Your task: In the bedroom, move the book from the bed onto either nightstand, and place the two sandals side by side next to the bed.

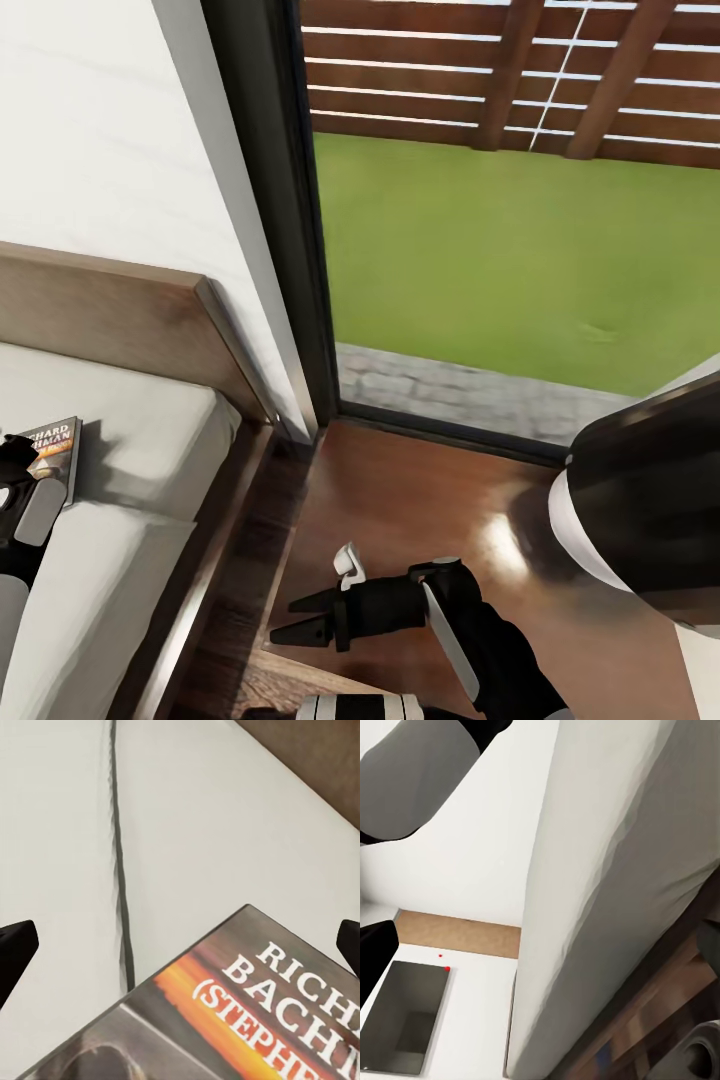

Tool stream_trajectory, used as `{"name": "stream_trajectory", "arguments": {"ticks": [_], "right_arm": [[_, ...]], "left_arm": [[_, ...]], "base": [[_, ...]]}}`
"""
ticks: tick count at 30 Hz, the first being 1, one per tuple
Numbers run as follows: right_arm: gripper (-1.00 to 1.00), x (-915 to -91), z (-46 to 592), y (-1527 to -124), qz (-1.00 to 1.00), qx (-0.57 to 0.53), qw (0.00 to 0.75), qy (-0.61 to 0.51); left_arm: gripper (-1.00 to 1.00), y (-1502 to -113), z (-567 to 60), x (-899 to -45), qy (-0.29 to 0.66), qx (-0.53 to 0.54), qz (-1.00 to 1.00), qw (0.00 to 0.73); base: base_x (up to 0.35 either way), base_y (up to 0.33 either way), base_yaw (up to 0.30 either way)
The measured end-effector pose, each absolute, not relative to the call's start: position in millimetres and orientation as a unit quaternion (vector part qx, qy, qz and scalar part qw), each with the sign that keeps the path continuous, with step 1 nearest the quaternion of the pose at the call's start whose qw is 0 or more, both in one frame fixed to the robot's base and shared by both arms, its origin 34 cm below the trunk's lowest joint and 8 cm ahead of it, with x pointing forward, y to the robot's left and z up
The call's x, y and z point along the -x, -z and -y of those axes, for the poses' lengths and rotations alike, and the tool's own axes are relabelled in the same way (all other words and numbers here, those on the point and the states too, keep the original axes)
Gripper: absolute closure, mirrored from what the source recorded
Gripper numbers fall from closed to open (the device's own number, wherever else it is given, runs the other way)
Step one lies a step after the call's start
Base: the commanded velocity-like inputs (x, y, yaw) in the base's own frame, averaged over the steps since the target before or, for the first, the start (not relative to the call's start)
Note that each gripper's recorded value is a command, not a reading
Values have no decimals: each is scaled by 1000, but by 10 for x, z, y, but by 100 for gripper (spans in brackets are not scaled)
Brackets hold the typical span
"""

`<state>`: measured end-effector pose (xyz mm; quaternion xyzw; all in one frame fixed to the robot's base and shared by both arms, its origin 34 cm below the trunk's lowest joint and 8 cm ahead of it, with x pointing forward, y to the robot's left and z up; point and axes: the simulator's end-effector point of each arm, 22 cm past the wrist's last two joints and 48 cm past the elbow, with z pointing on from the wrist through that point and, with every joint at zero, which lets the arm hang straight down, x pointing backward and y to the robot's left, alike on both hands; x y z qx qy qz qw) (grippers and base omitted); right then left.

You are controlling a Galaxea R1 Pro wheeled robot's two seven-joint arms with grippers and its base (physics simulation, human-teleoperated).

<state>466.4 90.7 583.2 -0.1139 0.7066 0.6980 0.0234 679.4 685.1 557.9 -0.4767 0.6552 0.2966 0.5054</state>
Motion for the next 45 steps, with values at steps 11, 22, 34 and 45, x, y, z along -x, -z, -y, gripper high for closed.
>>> {"name": "stream_trajectory", "arguments": {"ticks": [11,22,34,45], "right_arm": [[-100,-4660,-907,-5812,-707,114,23,-698],[-100,-4660,-907,-5812,-707,114,23,-698],[-100,-4674,-913,-5844,-702,114,28,-702],[-100,-4675,-915,-5836,-703,114,29,-701]], "left_arm": [[-100,-5558,-6851,-6791,-297,477,-655,505],[-100,-5558,-6849,-6793,-297,476,-656,505],[-100,-5558,-6847,-6795,-296,476,-656,506],[-100,-5558,-6847,-6794,-296,476,-656,506]], "base": [[0,0,0],[0,0,0],[0,0,0],[0,0,0]]}}
